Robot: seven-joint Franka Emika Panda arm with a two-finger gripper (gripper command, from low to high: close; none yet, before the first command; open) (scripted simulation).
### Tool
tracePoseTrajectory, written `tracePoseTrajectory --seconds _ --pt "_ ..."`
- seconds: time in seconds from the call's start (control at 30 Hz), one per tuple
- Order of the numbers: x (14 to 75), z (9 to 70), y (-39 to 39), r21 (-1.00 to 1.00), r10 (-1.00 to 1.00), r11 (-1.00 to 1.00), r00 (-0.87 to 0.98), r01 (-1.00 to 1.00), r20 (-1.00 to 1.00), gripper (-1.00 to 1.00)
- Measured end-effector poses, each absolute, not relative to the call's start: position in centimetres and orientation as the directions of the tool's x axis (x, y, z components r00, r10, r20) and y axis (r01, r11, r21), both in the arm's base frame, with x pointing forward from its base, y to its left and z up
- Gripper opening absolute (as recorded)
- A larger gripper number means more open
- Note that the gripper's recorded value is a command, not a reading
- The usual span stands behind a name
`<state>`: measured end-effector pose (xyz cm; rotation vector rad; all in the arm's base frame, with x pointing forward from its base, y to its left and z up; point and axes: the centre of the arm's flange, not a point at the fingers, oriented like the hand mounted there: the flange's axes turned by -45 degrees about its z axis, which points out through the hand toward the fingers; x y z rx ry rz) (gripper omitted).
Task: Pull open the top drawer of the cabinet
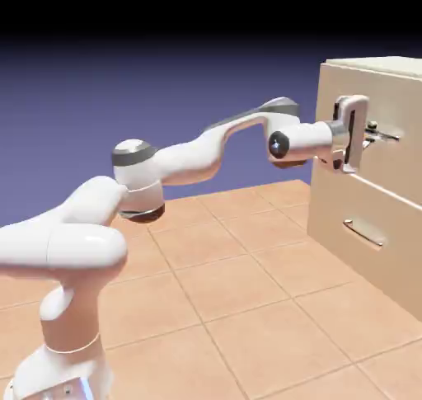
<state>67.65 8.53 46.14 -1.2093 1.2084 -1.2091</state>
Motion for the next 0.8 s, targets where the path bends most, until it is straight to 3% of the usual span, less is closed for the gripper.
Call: tracePoseTrajectory --seconds 0.67,0.7,0.8 --pt "48.2 46.1 8.5 -1.0 -1.0 0.0 0.001 0.001 0.0 -1.0" --pt "47.2 46.1 8.5 -1.0 -1.0 0.0 0.001 0.001 0.0 1.0" --pt "46.0 46.2 8.6 -1.0 -1.0 -0.001 0.001 0.0 0.001 1.0"
